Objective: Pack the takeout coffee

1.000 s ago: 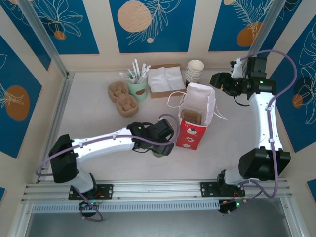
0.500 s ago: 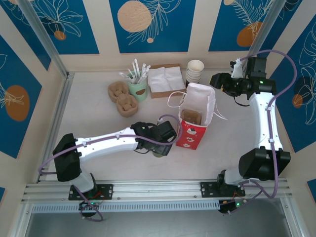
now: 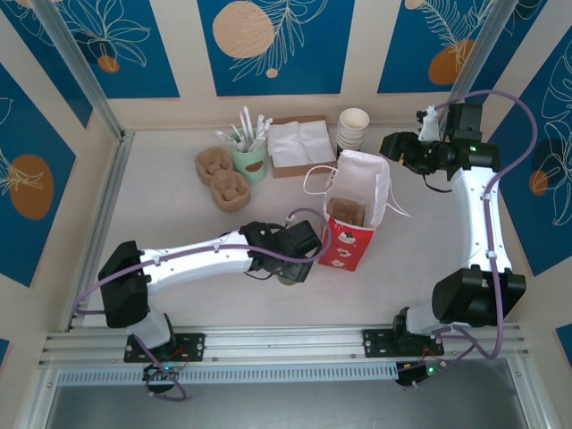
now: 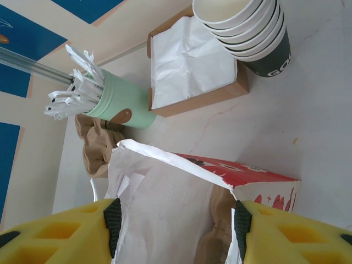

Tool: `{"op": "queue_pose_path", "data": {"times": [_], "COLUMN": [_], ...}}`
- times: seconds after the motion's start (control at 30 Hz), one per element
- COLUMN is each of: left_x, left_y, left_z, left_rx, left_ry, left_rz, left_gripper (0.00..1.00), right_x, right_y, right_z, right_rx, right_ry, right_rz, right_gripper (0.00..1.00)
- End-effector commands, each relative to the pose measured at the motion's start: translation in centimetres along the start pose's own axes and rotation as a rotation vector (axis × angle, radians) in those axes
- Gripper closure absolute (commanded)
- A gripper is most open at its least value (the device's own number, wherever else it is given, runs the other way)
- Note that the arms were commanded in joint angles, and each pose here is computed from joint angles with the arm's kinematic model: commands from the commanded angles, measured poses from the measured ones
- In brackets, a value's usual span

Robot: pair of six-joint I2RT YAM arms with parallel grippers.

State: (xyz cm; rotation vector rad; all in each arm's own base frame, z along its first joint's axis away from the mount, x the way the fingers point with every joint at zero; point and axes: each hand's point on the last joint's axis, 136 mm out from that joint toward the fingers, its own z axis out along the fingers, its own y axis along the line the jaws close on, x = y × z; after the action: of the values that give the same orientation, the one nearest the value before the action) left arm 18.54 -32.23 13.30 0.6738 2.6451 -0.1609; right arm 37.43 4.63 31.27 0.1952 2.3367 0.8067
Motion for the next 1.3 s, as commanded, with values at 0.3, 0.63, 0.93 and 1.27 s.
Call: {"op": "queue_pose_path", "data": {"times": [0.3, 0.63, 0.93, 1.27], "left_x": [0.2, 0.0, 0.3, 1.4], "left_y": [-0.2, -0.1, -0.4, -0.2], "left_z": [0.8, 0.8, 1.7, 2.6], "left_rx": [-0.024, -0.038, -0.03, -0.05], "left_ry": [0.007, -0.012, -0.004, 0.026], "left_rz": [-0.019, -0.038, -0.043, -0.03], "left_gripper": [0.2, 0.19, 0.16, 0.19], "right_x": [0.6, 0.6, 0.9, 1.2], "right_y": [0.7, 0.9, 1.0, 0.9], "right_z": [0.0, -0.1, -0.1, -0.1], "right_rx": [-0.036, -0.044, -0.048, -0.045], "right_ry": [0.015, 0.016, 0.023, 0.028], "right_rz": [-0.007, 0.002, 0.003, 0.001], "right_gripper": [0.41, 0.41, 0.41, 0.41]}}
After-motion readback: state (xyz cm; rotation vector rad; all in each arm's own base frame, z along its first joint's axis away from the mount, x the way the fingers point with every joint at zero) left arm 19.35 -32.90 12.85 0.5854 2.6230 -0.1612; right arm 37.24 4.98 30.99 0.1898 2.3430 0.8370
